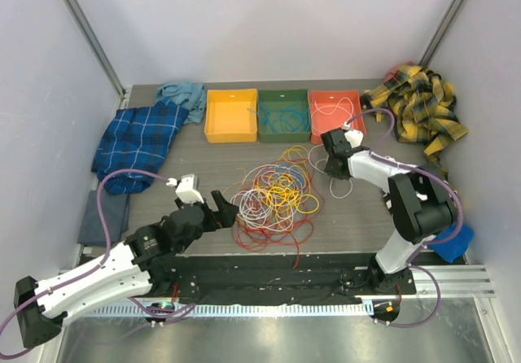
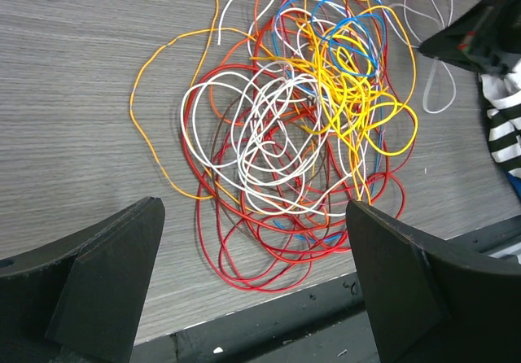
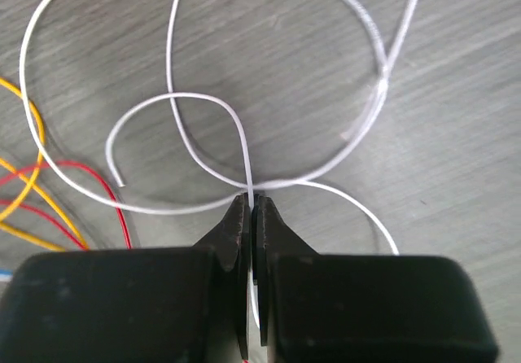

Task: Untangle the cables

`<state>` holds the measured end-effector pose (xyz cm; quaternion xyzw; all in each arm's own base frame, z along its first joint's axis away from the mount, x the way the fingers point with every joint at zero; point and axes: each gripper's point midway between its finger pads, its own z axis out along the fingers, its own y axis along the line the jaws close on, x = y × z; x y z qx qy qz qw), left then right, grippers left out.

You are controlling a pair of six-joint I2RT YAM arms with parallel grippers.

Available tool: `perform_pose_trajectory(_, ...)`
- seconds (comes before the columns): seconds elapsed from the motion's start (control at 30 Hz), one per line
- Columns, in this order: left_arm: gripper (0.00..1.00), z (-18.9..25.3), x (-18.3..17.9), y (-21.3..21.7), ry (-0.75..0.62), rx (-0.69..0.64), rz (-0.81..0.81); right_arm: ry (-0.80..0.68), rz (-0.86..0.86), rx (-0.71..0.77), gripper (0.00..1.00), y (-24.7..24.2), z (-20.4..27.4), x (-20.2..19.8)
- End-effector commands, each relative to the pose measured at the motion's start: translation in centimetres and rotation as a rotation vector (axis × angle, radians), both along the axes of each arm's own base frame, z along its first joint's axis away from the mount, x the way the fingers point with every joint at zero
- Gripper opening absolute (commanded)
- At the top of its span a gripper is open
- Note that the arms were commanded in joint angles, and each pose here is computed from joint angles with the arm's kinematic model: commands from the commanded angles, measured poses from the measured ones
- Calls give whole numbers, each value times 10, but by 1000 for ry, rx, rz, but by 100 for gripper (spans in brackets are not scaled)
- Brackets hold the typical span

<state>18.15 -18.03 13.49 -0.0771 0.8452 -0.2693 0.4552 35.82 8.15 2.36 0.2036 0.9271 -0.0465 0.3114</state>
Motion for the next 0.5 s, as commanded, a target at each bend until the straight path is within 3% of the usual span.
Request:
perform_pose_trajectory(0.0,100,13,4,0,-27,-13,17,-211,19,34,1,2,100,17)
perform_pose_trajectory(0.2,100,9,4,-8,-6,-16,0,-563,25,88,1,4,279,46)
perform_pose_trajectory(0.4,100,9,3,-10,5,-20,-4,-747,5,51,1,-4,381,68)
perform_pose_trajectory(0.47,100,9,3,-10,4,-22,-4,-753,-9,35,1,-7,386,87)
